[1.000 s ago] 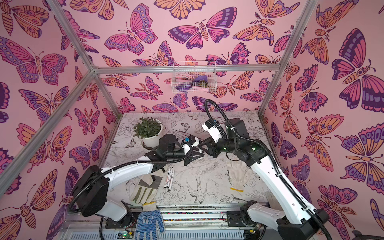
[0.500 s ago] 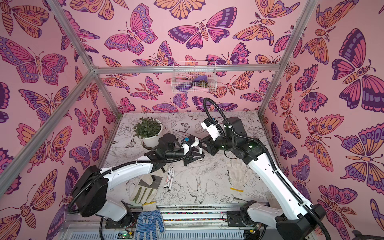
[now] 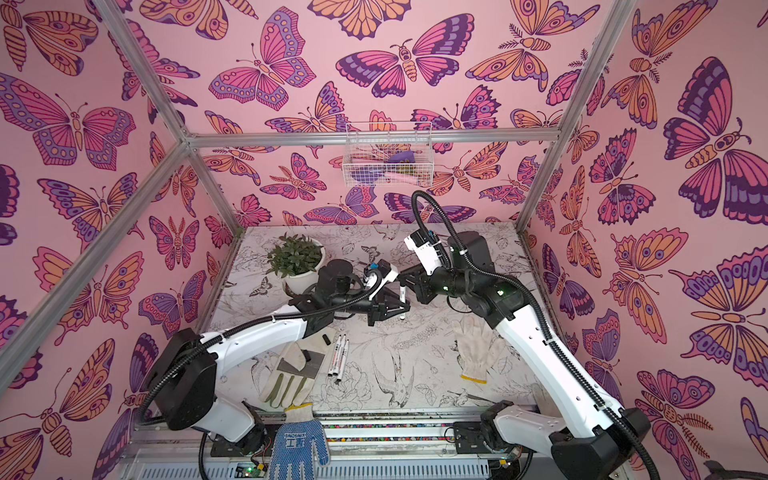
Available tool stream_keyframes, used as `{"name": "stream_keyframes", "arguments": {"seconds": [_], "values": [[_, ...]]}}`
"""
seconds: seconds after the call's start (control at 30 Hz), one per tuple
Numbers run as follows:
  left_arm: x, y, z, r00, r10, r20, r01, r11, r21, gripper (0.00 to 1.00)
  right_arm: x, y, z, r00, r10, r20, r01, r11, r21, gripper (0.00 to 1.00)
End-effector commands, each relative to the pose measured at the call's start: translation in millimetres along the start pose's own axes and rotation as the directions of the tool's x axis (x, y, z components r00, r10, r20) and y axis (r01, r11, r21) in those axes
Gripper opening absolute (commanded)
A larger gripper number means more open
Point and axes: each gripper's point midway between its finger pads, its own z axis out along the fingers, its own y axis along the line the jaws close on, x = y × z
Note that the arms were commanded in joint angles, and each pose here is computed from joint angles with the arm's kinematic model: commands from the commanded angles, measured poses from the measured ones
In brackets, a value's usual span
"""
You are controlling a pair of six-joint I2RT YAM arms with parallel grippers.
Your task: Insert the pens into the pen caps
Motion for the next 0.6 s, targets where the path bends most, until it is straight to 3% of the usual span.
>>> {"name": "stream_keyframes", "arguments": {"seconds": [0.0,0.2,0.27,0.37,0.57], "values": [[-49,22,-14,0.989,-0.09,0.116,0.099,0.993,-0.071,0.0,49,7,6,0.984,0.096,-0.147,-0.103,0.994,-0.039,0.0],[-73,34,-26,0.982,-0.03,0.185,0.068,0.977,-0.203,0.0,77,3,3,0.967,0.14,-0.212,-0.145,0.989,-0.009,0.0],[-81,46,-36,0.977,-0.005,0.213,0.07,0.95,-0.303,0.0,81,7,2,0.963,0.15,-0.225,-0.159,0.987,-0.02,0.0],[-91,70,-57,0.963,0.034,0.266,0.103,0.869,-0.485,0.0,89,13,1,0.95,0.173,-0.261,-0.192,0.98,-0.05,0.0],[-102,83,-75,0.951,0.086,0.296,0.119,0.784,-0.609,0.0,115,24,3,0.903,0.212,-0.373,-0.267,0.958,-0.102,0.0]]}}
